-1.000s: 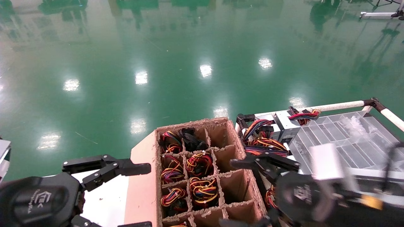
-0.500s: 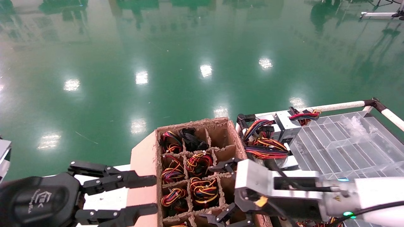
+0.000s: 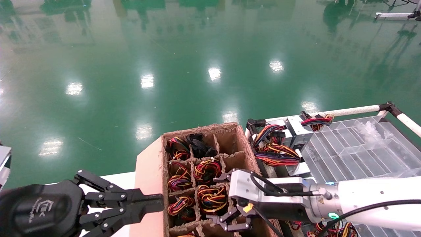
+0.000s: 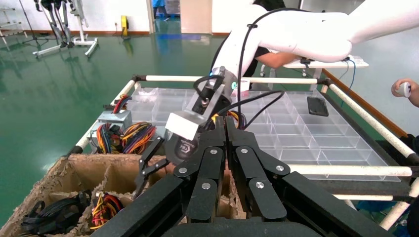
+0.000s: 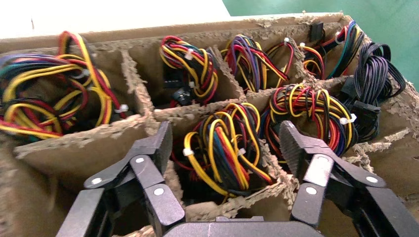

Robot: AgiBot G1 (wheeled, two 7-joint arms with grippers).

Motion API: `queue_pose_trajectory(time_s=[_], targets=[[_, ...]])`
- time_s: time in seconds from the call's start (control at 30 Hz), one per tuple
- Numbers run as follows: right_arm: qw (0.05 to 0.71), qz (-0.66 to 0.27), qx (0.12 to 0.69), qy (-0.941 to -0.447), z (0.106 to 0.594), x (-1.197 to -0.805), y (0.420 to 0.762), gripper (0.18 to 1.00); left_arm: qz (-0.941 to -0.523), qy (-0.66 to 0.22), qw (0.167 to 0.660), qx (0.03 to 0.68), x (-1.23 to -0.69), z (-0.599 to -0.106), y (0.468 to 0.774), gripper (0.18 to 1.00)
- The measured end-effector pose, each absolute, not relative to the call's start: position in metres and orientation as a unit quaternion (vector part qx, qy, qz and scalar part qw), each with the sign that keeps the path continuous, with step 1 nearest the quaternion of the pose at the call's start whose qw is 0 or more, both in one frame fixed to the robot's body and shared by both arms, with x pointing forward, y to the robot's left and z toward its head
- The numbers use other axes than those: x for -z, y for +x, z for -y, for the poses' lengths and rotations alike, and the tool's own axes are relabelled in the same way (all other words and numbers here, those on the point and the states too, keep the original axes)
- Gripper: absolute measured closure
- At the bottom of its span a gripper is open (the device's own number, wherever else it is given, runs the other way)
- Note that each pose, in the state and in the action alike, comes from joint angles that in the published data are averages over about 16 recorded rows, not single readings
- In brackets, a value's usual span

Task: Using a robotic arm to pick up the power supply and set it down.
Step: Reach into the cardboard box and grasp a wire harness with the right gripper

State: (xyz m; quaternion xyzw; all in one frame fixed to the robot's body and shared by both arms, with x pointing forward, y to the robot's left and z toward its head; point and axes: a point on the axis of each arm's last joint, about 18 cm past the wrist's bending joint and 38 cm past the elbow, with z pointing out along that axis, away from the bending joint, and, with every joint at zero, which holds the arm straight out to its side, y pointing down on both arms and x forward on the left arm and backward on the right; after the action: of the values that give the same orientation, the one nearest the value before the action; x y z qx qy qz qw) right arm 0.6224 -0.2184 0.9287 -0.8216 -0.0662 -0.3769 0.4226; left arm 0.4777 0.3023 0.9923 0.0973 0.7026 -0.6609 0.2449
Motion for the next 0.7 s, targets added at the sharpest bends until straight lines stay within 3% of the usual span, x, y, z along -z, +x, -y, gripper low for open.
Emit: queue_pose_trajectory(time_s=[0.27,0.7], targets=[[0.413,0.061,0.380,-0.825,0.213,-0.923,0.634,0.460,-0.703,0.097,0.245,0.661,-0.992,-0.302,0.478,0.987],[0.403,0.062,0.382,-0.829,0.214,-0.920,0.636,0.756,-0.703,0.097,0.245,0.661,-0.992,-0.302,0.478,0.977]])
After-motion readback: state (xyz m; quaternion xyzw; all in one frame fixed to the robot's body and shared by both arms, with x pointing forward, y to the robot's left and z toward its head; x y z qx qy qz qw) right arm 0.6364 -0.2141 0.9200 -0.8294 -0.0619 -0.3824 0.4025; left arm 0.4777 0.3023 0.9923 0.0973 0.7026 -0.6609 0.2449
